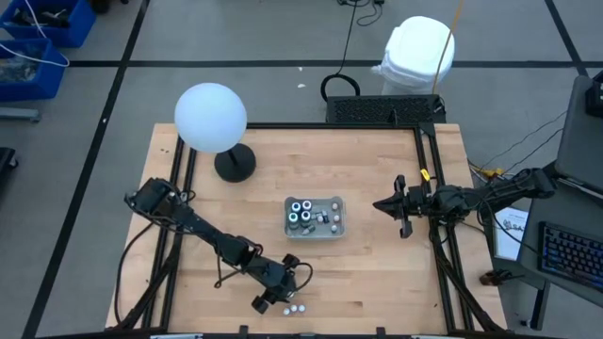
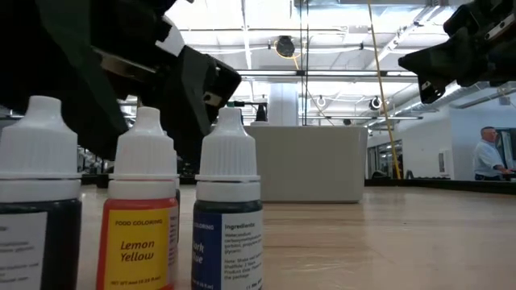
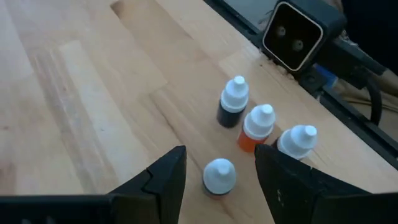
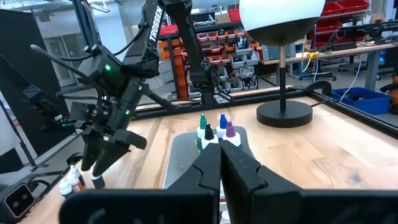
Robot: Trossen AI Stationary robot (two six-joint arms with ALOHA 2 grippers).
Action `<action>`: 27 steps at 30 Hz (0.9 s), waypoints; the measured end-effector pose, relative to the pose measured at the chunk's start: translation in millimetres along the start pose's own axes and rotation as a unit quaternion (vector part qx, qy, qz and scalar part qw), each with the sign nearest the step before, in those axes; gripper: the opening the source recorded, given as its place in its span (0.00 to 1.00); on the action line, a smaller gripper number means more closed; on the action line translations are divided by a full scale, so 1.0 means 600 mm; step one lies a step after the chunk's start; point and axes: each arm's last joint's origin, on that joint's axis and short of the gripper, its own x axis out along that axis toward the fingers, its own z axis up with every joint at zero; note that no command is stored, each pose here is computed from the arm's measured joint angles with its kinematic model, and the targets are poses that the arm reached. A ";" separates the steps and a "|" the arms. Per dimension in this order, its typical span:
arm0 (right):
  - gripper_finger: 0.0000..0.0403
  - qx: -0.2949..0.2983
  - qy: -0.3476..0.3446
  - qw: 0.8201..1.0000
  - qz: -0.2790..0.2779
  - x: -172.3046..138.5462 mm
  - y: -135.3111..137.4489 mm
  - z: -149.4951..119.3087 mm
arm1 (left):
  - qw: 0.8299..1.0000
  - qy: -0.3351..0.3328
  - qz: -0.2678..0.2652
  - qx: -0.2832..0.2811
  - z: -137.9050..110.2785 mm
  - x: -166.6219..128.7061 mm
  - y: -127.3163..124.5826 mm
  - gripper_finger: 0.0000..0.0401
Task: Pick & Place food coloring
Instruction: Put the small red food coloring bottle into the gray bin
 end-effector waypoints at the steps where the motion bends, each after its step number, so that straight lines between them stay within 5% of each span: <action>1: 0.00 0.000 0.001 1.000 0.000 0.000 0.000 0.000 | 1.000 0.001 0.001 -0.001 0.000 0.000 0.001 0.49; 27: 0.00 -0.004 0.002 1.000 -0.001 0.000 0.000 -0.001 | 1.000 0.008 -0.007 -0.021 -0.014 0.014 0.010 0.49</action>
